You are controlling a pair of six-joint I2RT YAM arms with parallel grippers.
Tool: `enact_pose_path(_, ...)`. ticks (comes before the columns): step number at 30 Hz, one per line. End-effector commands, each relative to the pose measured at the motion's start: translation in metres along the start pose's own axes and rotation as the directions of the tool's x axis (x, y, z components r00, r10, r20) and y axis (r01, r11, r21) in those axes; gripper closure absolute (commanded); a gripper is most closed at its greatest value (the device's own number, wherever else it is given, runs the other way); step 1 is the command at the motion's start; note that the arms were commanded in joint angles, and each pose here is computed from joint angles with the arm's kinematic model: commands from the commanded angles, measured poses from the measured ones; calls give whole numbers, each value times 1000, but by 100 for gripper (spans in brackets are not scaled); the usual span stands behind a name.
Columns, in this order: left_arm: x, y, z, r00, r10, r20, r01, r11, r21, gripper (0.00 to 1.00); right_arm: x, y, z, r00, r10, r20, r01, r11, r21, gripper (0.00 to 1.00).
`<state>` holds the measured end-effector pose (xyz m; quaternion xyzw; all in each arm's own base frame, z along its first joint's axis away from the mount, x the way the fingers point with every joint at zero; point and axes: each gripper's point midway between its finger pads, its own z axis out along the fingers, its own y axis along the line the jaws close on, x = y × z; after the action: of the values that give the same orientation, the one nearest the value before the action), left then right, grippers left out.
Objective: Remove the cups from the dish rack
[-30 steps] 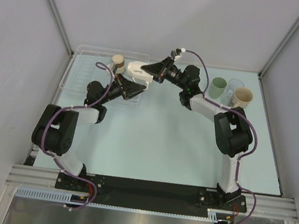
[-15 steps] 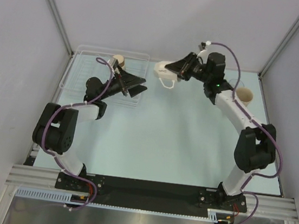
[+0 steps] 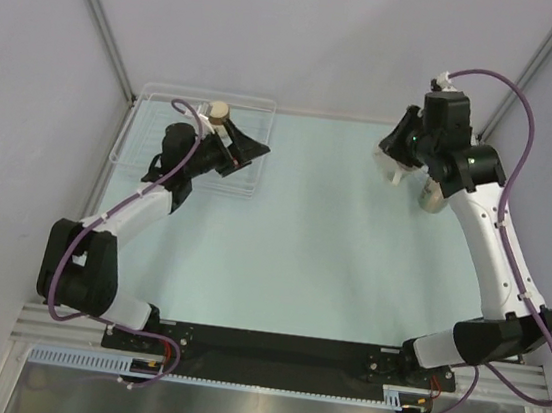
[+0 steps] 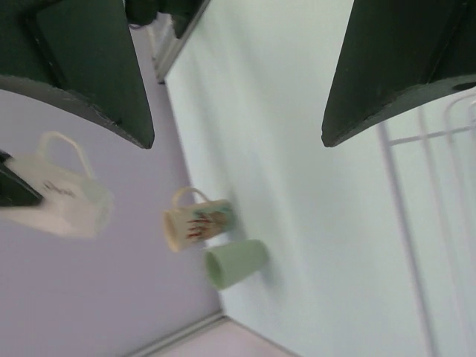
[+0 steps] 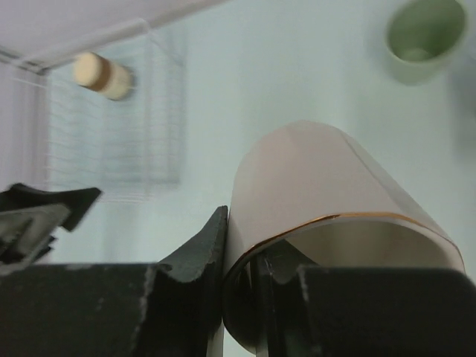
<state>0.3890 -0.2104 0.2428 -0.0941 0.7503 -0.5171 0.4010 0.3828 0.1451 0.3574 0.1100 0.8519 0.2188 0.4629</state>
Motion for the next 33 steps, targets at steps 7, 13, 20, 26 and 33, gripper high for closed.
enact_pose_path(7, 24, 38, 1, 990, 135, -41, -141, 948, -285, 0, 57, -116, -60, 999, -43, 4, 37, 883, 468, 100)
enact_pose_path(13, 40, 40, 6, 988, 129, -81, -147, 946, -289, 0, 75, -166, -71, 995, 82, 49, -95, 821, 562, 100)
enact_pose_path(20, 45, 39, 8, 987, 122, -102, -146, 947, -286, 0, 91, -202, -47, 968, 239, 71, -236, 788, 568, 100)
enact_pose_path(26, 51, 36, 11, 987, 107, -116, -135, 952, -274, 0, 88, -225, -14, 929, 339, 149, -365, 769, 525, 100)
enact_pose_path(33, 54, 35, 12, 986, 108, -126, -138, 954, -267, 0, 80, -261, 14, 901, 391, 186, -425, 714, 556, 100)
